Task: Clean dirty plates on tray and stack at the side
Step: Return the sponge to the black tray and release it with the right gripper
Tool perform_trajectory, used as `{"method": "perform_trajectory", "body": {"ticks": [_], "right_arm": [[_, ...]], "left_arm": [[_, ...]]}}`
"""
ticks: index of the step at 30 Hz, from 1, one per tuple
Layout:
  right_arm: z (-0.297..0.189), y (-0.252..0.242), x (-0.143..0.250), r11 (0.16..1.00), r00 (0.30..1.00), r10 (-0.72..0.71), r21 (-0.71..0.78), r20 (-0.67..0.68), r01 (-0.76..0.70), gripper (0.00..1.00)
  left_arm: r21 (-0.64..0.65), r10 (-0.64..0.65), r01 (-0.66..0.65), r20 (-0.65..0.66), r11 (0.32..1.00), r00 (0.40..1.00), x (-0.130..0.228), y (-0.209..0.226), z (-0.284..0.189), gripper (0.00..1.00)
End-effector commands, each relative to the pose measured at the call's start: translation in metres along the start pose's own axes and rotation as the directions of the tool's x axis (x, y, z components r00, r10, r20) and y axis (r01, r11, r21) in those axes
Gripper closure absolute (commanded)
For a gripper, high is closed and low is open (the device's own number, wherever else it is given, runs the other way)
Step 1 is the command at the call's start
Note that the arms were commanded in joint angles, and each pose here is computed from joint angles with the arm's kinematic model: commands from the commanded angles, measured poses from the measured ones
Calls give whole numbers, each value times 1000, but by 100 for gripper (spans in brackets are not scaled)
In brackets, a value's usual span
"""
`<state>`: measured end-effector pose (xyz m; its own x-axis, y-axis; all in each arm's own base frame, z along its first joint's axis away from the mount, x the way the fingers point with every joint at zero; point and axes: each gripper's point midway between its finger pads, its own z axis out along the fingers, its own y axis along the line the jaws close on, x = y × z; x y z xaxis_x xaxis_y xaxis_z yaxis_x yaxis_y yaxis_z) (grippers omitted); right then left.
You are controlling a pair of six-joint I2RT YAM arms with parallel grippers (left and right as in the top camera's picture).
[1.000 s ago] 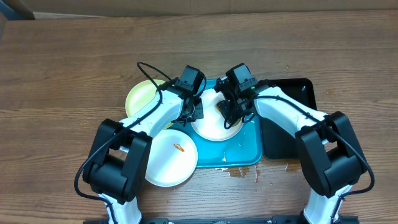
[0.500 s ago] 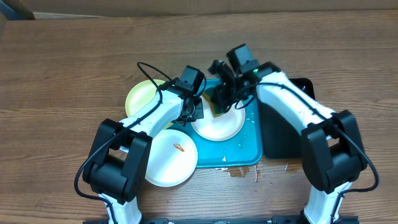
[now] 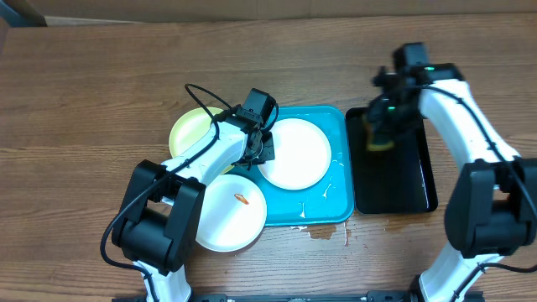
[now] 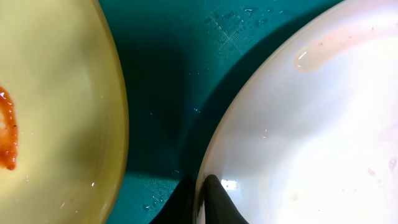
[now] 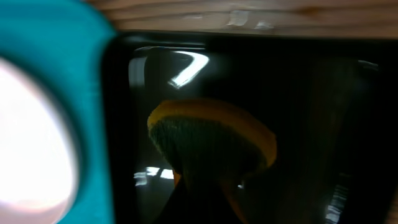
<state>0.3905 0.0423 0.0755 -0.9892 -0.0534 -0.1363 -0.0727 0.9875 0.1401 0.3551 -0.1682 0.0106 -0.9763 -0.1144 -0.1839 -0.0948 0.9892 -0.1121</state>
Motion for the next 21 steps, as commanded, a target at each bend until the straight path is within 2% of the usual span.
{"method": "perform_trajectory", "body": {"ticks": [1,5,6,7,8,10,11,15,21], "right_arm": [[-7,-33,9,995,998,56,87,6,-57,96],[4,-46,17,992,996,89,91,-3,-88,95],[7,-47,18,992,996,90,91,-1,-89,91],[10,-48,18,992,996,89,91,2,-89,80],[11,-48,19,992,996,89,91,3,-89,58],[12,-48,19,992,996,88,91,3,-88,40],[12,-48,19,992,996,88,91,3,-88,35],[12,-48,19,992,996,88,91,3,-88,31],[11,-48,13,986,990,140,89,30,-142,26]], "left_arm": [[-3,-2,2,-4,1000,1000,-1,1,2,91],[-3,-2,2,-4,1000,1000,-1,1,2,91],[-3,-2,2,-4,1000,1000,-1,1,2,90],[-3,-2,2,-4,1000,1000,-1,1,2,90],[-3,-2,2,-4,1000,1000,-1,1,2,87],[-3,-2,2,-4,1000,1000,-1,1,2,80],[-3,-2,2,-4,1000,1000,-1,1,2,78],[-3,-2,2,-3,1000,1000,-1,1,2,59],[-3,-2,2,-3,1000,1000,-1,1,2,57]]}}
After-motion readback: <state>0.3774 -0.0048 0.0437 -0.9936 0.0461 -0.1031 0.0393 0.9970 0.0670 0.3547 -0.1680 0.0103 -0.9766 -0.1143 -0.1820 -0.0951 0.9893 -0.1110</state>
